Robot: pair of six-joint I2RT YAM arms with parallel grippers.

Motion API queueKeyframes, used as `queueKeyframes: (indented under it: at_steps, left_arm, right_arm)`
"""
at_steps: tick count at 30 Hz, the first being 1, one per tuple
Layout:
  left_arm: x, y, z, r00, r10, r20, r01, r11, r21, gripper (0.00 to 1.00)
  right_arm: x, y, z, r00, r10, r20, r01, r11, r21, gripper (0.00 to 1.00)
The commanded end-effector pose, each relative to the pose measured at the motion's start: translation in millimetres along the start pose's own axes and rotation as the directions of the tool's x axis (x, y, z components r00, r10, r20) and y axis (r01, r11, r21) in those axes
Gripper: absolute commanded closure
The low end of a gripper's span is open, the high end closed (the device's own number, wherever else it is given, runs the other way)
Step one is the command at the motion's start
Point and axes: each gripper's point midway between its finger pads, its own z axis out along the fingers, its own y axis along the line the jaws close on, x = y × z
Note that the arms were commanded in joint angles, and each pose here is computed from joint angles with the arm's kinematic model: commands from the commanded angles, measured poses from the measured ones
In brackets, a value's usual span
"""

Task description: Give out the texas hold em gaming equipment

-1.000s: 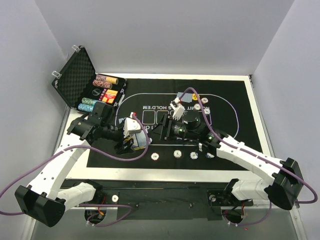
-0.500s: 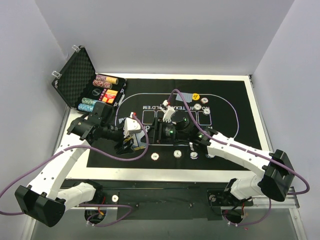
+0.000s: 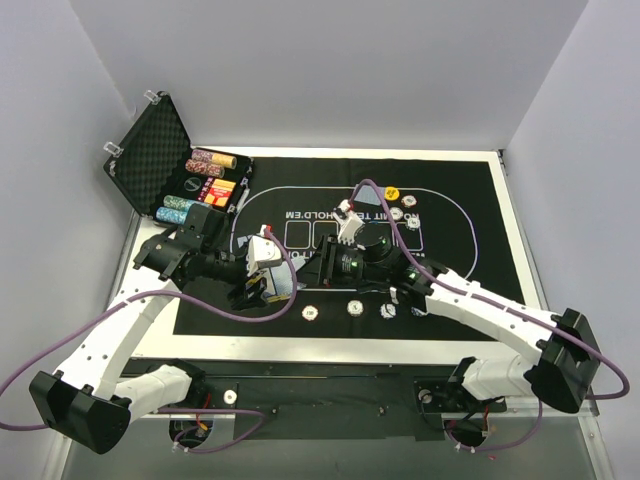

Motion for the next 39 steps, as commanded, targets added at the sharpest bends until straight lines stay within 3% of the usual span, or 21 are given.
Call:
queueKeyframes:
  at_steps: [1, 14, 23, 30, 39]
  left_arm:
    - [-31.3, -5.8, -14.1, 0.993, 0.064, 0.095, -0.064, 0.998, -0.004, 0.97]
    - [-29.9, -7.6, -13.2, 0.993, 0.056, 0.1, -0.056, 0.998, -0.001, 1.0]
    - [-28.6, -6.9, -11.9, 0.994, 0.043, 0.102, -0.043, 0.999, -0.004, 1.0]
    - [-25.7, -5.2, -10.4, 0.995, 0.027, 0.097, -0.026, 1.0, -0.011, 1.0]
    - [-22.8, -1.9, -9.3, 0.995, 0.019, 0.095, -0.018, 1.0, -0.017, 1.0]
  right_arm:
    - [-9.5, -3.1, -8.5, 0.999, 0.003, 0.051, -0.003, 1.0, 0.008, 0.73]
    - [-17.5, 0.2, -20.2, 0.996, 0.025, 0.081, -0.024, 1.0, -0.018, 0.74]
    - [-20.7, -0.2, -30.8, 0.995, 0.031, 0.098, -0.029, 0.999, -0.024, 0.82]
    - [-23.5, 2.0, -38.4, 0.993, 0.038, 0.115, -0.034, 0.999, -0.035, 0.96]
    - [-33.7, 10.7, -54.3, 0.989, 0.025, 0.143, -0.019, 0.999, -0.038, 0.98]
